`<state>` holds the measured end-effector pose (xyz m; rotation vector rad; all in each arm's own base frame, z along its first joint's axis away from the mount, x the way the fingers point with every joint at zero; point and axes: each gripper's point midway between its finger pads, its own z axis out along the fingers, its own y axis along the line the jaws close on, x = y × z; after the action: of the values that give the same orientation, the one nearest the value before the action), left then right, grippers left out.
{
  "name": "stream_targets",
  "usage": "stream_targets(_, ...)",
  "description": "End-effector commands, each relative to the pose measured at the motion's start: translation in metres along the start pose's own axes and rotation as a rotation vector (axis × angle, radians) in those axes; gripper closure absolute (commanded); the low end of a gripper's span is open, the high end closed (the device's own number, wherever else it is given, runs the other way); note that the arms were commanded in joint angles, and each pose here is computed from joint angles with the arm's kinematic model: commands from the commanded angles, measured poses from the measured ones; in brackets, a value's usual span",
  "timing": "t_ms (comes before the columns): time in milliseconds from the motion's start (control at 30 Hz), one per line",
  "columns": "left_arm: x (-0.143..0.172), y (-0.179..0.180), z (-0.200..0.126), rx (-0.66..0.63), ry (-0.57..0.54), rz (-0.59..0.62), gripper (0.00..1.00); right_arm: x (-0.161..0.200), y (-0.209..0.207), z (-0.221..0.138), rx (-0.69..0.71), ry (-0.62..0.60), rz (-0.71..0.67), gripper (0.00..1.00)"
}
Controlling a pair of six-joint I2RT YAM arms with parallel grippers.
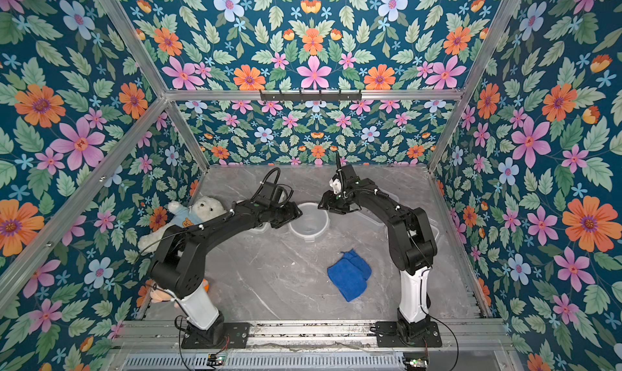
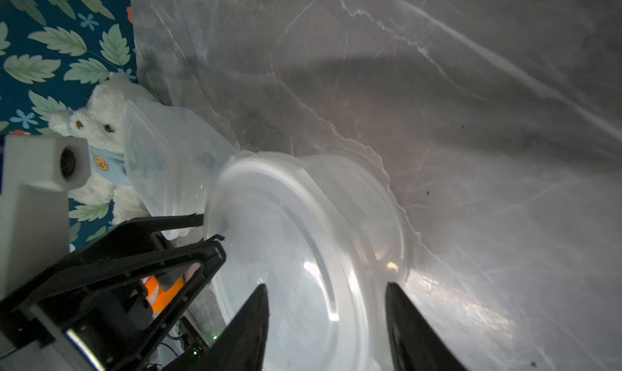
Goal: Wipe the insides of the lunch boxes
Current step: Move the lunch box to the center of the board.
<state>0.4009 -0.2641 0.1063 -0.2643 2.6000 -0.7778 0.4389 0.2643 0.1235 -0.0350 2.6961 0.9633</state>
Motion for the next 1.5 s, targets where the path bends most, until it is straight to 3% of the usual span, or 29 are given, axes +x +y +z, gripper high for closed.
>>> stream_targets(0, -0.023, -0.016, 0.013, 0.023, -0.017, 0.028, 0.30, -0.009, -0.002, 0.004, -0.031, 0.031, 0.009, 0.45)
stream_targets(267, -0.077, -0.025, 0.036, 0.047, -0.042, 0.013, 0.32, -0.029, -0.014, 0.017, -0.031, 0.009, 0.030, 0.46)
stream_targets(400, -0.086, -0.029, 0.008, 0.046, -0.078, 0.028, 0.32, -0.031, -0.025, 0.000, -0.007, -0.023, 0.047, 0.45)
stream_targets(467, -0.073, -0.029, -0.012, 0.035, -0.075, 0.047, 0.30, -0.025, -0.030, -0.012, 0.005, -0.032, 0.047, 0.46)
stream_targets(667, 0.010, -0.016, -0.043, -0.020, 0.023, 0.087, 0.24, 0.003, -0.027, -0.024, -0.038, -0.030, 0.056, 0.46)
stream_targets(800, 0.052, -0.014, -0.035, 0.013, 0.057, 0.052, 0.22, 0.027, -0.027, -0.021, -0.046, -0.015, 0.071, 0.46)
stream_targets(900, 0.059, -0.013, -0.021, 0.032, 0.064, 0.031, 0.23, 0.042, -0.022, -0.013, -0.041, 0.007, 0.052, 0.45)
stream_targets(1100, 0.034, -0.022, -0.002, 0.031, 0.022, 0.073, 0.24, 0.038, -0.015, 0.016, -0.036, 0.058, 0.027, 0.46)
stream_targets(1467, -0.059, 0.030, 0.013, -0.015, -0.055, -0.005, 0.27, -0.060, 0.014, 0.063, -0.084, 0.004, -0.013, 0.50)
